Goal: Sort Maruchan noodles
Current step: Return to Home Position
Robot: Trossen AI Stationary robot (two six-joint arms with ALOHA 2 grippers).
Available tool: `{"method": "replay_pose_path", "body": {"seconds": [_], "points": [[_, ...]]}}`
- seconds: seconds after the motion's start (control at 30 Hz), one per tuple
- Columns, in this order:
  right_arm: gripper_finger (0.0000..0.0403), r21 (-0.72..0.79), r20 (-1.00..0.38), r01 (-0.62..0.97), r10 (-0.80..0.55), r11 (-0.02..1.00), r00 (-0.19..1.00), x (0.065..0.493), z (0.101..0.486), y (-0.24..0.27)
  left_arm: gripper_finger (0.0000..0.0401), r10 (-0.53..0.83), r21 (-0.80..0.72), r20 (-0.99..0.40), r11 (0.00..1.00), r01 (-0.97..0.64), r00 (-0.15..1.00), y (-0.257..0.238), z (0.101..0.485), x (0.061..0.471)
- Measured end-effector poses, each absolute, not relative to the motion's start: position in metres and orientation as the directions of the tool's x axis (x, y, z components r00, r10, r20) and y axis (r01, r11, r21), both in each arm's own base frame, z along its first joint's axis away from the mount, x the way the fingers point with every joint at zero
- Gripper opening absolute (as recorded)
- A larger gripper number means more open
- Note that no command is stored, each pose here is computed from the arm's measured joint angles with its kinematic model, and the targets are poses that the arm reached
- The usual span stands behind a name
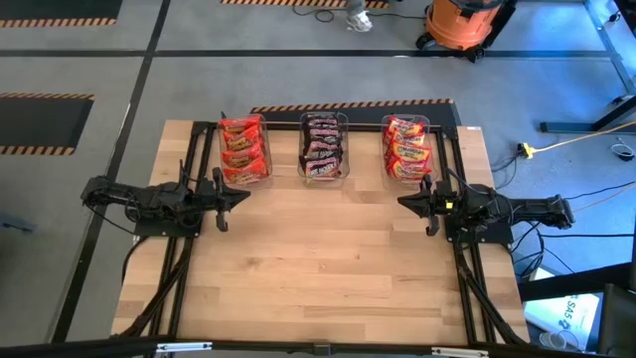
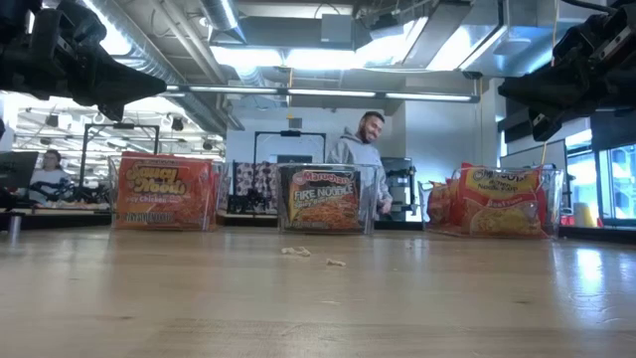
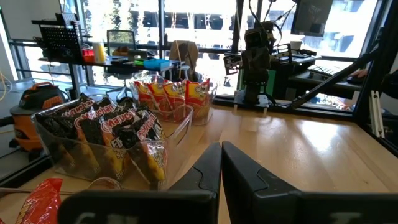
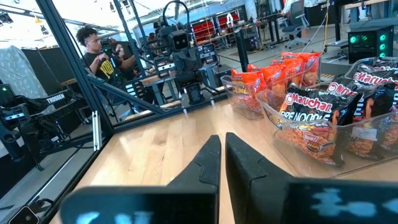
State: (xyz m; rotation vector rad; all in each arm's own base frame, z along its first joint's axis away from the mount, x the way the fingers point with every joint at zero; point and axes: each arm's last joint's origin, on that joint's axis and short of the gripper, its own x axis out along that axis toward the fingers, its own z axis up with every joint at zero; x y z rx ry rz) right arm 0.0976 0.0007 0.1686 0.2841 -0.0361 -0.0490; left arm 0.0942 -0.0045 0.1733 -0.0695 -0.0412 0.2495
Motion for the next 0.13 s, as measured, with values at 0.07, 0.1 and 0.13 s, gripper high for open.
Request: {"method": "replay_pose_path", "body": {"seconds": [0.07, 0.1, 0.13], "points": [[0.0005, 0.281, 0.029, 0.043, -0.053, 0.959, 0.998, 0.0976, 0.1686, 0.0007, 0.0007, 0.248, -0.074, 0.032, 0.967, -0.246, 0.968, -0.0045, 0.1733, 0.0942], [0.0005, 0.281, 0.029, 0.043, -0.053, 0.959, 0.998, 0.0976, 0.1686, 0.0007, 0.0007, 0.248, -0.074, 0.032, 0.967, -0.246, 0.968, -0.0045, 0.1733, 0.0942], [0.0005, 0.281, 0.029, 0.043, -0.053, 0.959, 0.998, 0.0976, 0.1686, 0.0007, 0.0007, 0.248, -0.074, 0.032, 0.967, -0.245, 0.968, -0.0045, 0.1733, 0.0942]]}}
